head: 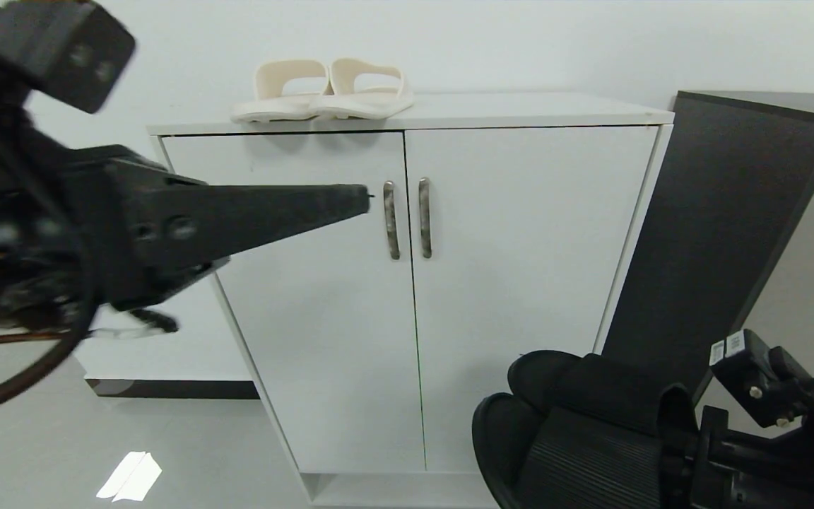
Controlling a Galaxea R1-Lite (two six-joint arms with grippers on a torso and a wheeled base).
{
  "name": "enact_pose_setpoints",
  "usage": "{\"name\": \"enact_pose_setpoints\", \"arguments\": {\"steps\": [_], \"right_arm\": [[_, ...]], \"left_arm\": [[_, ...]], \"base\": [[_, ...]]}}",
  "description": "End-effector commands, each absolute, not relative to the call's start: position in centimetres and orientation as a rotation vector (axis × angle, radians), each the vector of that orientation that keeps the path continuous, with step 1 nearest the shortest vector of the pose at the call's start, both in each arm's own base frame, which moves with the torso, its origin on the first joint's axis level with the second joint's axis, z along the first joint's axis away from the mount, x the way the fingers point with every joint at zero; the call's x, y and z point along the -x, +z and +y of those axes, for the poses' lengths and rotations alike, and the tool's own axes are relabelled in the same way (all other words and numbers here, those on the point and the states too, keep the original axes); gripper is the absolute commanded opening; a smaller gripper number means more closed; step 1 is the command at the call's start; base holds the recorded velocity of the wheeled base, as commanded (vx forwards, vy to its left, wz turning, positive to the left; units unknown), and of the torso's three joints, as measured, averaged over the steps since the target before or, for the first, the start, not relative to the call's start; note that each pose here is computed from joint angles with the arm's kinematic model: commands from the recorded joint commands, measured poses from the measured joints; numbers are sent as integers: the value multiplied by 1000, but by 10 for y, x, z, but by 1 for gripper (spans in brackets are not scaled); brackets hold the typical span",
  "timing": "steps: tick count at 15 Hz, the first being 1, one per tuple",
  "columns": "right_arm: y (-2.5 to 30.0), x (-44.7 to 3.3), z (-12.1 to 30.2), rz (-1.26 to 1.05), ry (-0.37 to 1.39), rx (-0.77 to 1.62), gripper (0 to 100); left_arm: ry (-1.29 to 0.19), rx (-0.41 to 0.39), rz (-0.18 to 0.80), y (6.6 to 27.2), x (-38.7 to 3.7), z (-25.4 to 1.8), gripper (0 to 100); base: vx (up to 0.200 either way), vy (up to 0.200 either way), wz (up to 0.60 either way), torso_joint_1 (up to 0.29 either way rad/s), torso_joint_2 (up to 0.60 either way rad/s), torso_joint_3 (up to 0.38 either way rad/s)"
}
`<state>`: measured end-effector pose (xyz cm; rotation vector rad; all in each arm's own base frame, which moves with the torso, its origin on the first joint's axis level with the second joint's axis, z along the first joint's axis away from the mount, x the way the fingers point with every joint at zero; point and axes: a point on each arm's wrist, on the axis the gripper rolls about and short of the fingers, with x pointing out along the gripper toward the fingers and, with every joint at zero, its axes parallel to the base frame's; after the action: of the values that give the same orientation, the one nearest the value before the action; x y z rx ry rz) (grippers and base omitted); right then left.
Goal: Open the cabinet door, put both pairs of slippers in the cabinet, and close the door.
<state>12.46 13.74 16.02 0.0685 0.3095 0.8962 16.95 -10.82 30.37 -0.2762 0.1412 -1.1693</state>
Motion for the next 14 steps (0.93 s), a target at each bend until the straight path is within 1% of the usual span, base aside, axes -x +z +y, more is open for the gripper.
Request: {"name": "enact_pose_setpoints", "arguments": {"steps": [1,3,5,7,8,10,14], "right_arm": [[159,-125,138,313,897,-67,0],[159,-125,138,315,897,-67,0],[159,-125,138,312,897,-68,0],[159,-125,138,313,897,-67,0],[158,-126,138,318,896,-66,0],[158,-125,138,319,896,-65,0],[159,-126,138,316,897,-66,0]], "left_arm": [[-1162,284,239,286,-206,-130,100],[-1160,283,260,282,-224,-141,100],[-1150,283,256,283,-237,-147,100],[-1087,283,244,284,-247,-154,100],[-1016,281,229,284,-259,-162,100],[-996,254,219,280,-267,-166,100],[-937,229,217,272,-283,-173,100]], "base": [[0,0,0,0,0,0],[0,0,0,0,0,0],[0,0,0,0,0,0],[0,0,0,0,0,0],[0,0,0,0,0,0],[0,0,0,0,0,0],[0,0,0,0,0,0]]}}
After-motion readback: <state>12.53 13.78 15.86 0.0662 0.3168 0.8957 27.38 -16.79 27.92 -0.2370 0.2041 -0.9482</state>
